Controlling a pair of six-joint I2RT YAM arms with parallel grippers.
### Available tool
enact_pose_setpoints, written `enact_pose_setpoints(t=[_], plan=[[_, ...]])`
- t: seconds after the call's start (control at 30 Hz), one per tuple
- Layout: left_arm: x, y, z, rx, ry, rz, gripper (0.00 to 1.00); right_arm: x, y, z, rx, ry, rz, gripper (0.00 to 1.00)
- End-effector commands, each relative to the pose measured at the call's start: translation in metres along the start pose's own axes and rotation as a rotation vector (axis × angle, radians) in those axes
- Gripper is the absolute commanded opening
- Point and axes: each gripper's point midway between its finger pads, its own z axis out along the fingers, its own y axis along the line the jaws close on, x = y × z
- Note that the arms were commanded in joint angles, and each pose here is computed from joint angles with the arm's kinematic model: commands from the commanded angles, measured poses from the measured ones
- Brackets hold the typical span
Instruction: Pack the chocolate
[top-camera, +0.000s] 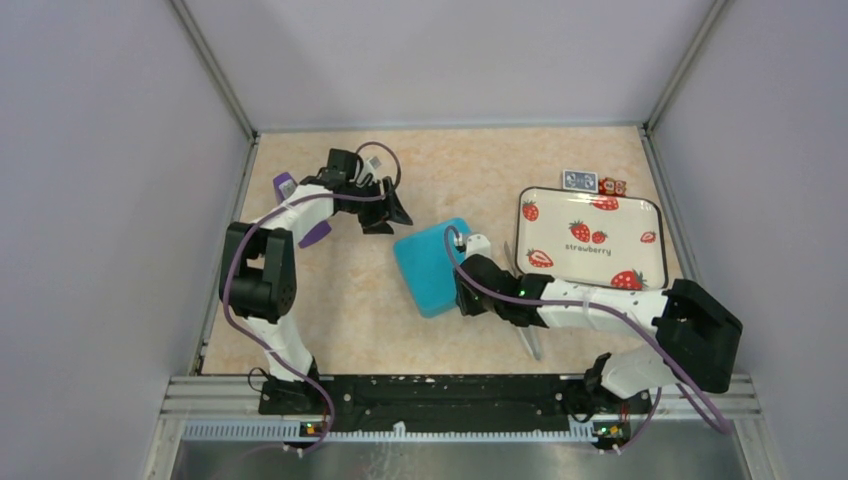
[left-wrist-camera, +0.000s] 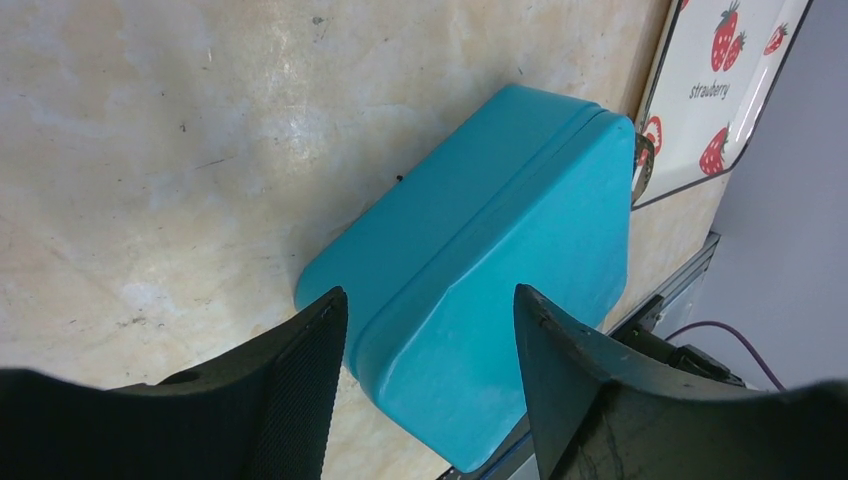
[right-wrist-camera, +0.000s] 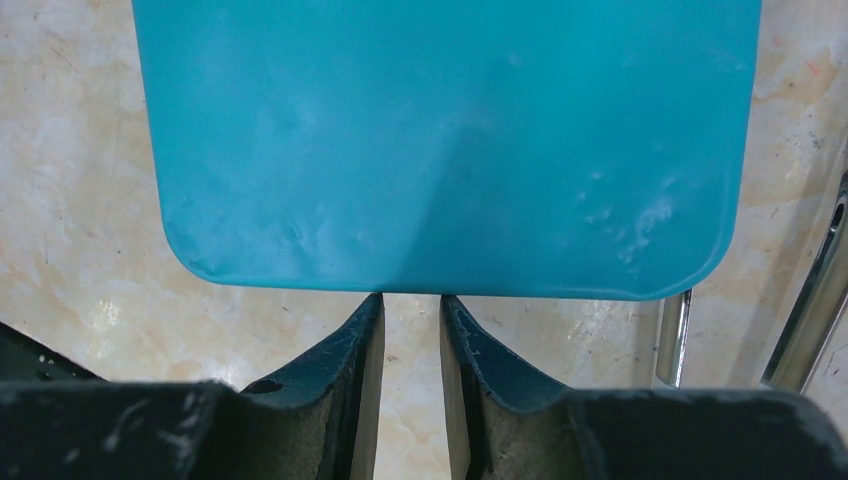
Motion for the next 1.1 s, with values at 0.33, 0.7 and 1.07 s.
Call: enact_pose_setpoints(t=[0.33, 0.7, 1.07], plan=[[0.002, -0.013, -0.005, 0.039, -0.018, 0.047, 0.69, -0.053, 0.013, 0.000, -0.015, -0.129, 0.000, 0.26], [-0.054, -0.025, -0.061, -0.159, -0.282, 0.158, 0.81, -0.053, 0.013, -0.029, -0.062, -0.121, 0.013, 0.26], [0.009, -0.088, -0.071, -0.038, -0.151, 0.260, 0.76, -0.099, -0.018, -0.048, -0.080, -0.214, 0.199, 0.29]])
